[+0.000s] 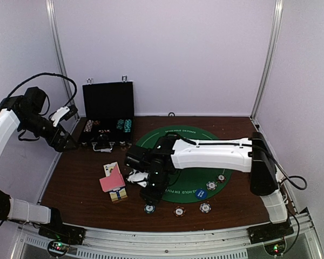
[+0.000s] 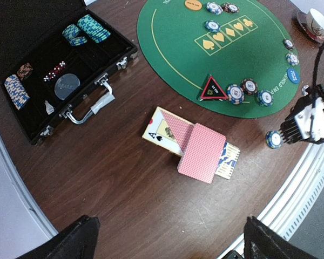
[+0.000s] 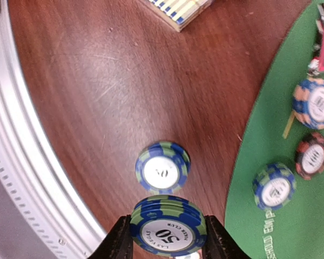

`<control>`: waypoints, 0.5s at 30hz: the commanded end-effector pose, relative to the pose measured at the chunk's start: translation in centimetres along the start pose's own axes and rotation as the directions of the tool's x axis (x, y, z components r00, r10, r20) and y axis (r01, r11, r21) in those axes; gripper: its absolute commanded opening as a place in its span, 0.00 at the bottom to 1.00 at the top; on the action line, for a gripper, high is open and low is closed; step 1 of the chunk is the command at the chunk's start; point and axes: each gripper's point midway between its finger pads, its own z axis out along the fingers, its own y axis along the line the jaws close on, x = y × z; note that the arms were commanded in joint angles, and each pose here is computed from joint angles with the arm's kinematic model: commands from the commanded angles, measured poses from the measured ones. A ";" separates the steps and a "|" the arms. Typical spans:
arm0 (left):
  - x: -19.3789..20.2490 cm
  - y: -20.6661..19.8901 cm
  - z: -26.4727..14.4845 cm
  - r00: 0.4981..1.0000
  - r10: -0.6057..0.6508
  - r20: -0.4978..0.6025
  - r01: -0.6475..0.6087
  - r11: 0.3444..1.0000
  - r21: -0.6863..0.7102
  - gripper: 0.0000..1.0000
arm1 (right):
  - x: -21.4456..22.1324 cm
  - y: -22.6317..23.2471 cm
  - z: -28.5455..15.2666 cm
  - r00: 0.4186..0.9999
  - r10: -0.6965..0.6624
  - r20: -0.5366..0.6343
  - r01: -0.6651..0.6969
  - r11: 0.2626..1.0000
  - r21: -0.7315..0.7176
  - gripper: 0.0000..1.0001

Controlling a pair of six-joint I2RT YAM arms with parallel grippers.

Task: Distribute texas hold em gaming equipment
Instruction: Place the poker chips pile in the small blind area.

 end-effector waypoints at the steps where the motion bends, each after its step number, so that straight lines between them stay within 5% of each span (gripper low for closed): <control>1: 0.0 1.1 0.3 1.000 0.024 0.003 -0.024 0.999 -0.043 0.98 | 1.1 -2.1 -3.9 0.995 0.078 0.055 -0.079 0.997 0.026 0.18; 15: 1.1 1.6 1.6 0.999 0.027 -0.038 -0.029 0.999 -0.042 0.97 | 10.2 -12.9 -1.5 0.913 0.408 0.015 -0.407 0.905 0.126 0.10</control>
